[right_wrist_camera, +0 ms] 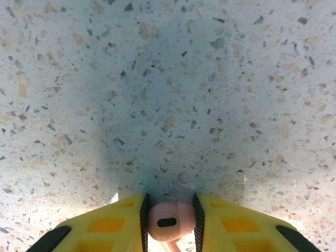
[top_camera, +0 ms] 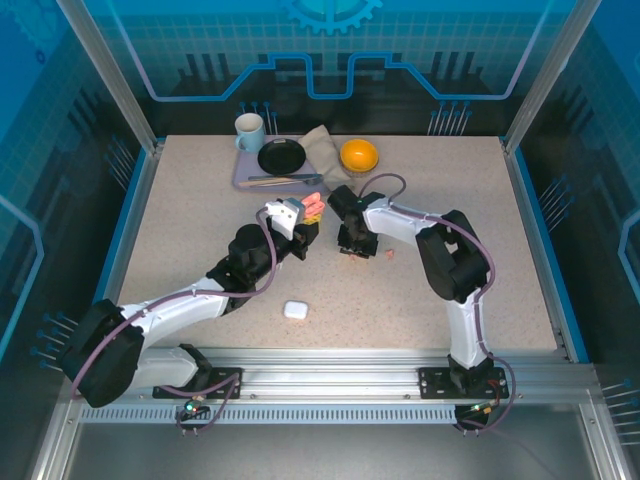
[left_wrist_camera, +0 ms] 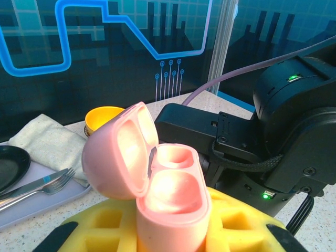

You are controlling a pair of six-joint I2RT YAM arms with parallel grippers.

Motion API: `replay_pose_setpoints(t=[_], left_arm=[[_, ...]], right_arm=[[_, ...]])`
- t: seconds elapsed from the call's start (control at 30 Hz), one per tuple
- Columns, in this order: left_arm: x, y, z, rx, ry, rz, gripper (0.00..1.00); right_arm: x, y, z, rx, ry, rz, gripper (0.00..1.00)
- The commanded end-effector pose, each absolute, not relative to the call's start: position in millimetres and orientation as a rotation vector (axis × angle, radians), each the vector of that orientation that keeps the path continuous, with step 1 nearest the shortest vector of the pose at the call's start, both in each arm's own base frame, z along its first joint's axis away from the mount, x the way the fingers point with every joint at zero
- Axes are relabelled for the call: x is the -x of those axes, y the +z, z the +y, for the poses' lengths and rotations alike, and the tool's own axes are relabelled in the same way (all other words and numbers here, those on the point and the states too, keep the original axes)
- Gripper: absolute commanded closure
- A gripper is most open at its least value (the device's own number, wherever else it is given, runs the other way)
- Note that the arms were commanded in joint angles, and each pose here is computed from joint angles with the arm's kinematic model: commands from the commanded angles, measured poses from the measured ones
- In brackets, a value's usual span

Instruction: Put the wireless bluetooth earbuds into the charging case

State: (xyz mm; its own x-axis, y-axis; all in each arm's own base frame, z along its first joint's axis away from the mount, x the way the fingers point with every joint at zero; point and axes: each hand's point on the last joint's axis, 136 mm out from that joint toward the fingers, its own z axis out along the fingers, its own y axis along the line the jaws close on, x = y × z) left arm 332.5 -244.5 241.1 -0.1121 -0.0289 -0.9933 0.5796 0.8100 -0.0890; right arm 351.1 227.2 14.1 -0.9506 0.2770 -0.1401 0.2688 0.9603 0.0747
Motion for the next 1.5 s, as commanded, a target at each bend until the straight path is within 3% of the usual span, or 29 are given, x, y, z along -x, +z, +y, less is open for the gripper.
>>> replay_pose_setpoints(t=[0.0,0.53,0.8,1.47], left_arm=[[-336.5,250.7,-244.6,-0.434,-0.545,1.592,1.00],[-334.0,254.3,-247.7,-0.452,-0.565,1.581,1.00],[-332.3,258.5,-251.5,-0.472,-0.583,1.564,1.00],[-323.3,279.6,-280.9,-0.564,-0.732,1.481,1.00]], right_arm=[[-343.6,-0.7,220.6,-0.421,0.087,2.999,0.72],[-334.4,55.4,205.5,-0.394,0.192,2.848,0.72],[-331.9,110.0,199.0,-0.358,0.299,2.707,0.72],[-319.1,355.9,199.8,-0.108,0.733,2.013,0.72]])
